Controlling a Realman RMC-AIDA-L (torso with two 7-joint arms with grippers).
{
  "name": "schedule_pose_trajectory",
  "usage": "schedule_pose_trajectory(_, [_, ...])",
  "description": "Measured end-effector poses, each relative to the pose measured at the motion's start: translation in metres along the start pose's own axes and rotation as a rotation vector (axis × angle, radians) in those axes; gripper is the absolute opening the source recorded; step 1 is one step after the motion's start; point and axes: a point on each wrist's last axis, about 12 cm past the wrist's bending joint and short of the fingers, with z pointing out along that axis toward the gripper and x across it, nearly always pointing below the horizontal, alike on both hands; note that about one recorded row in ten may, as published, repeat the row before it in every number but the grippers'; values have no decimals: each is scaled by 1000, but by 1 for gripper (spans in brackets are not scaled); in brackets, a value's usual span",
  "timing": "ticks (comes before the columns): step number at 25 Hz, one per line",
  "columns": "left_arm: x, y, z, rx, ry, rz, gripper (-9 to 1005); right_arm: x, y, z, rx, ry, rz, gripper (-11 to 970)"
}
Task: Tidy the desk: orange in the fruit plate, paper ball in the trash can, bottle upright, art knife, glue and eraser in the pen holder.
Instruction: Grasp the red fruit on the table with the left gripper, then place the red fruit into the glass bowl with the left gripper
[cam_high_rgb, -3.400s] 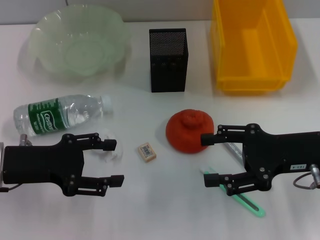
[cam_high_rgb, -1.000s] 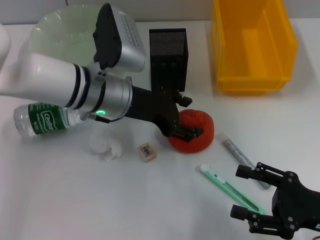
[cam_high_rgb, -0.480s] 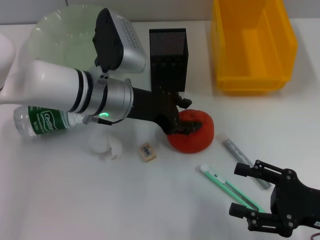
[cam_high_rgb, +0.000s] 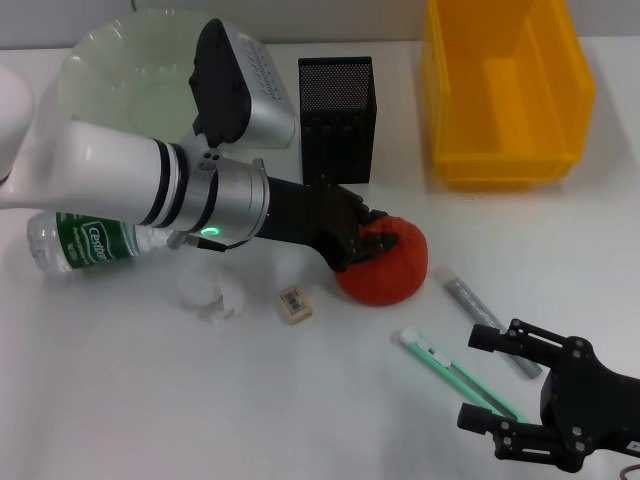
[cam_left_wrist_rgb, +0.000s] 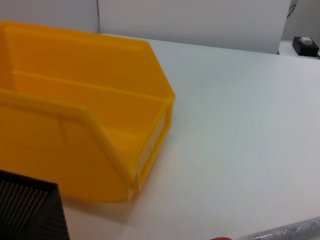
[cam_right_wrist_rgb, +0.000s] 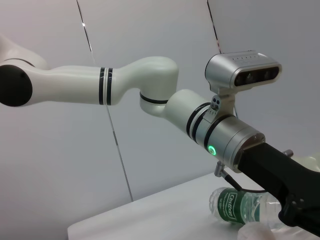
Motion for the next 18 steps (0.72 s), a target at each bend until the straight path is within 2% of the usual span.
schedule_pose_trajectory(4, [-1, -1, -3, 9, -13, -13, 250, 0, 0, 0, 0, 0, -1, 820])
schedule_pose_trajectory(8, [-5, -4, -14, 26, -58, -48, 200, 0, 0, 1, 0, 0, -1, 820])
schedule_pose_trajectory(9, [-9, -5, -31, 28, -118, -65, 188, 0, 0, 1, 0, 0, -1, 820])
schedule_pose_trajectory(10, [-9, -5, -31, 28, -118, -65, 184, 0, 0, 1, 0, 0, -1, 820])
schedule_pose_trajectory(13, [-12, -2, -57, -10, -197, -71, 170, 0, -1, 2, -2, -1, -1, 820])
schedule_pose_trajectory(16, [-15, 5, -92, -93, -296, -88, 166, -1, -2, 4, -2, 0, -1, 820])
schedule_pose_trajectory(18, [-15, 6, -96, -108, -307, -93, 166, -1, -4, 4, -1, 3, -4, 820])
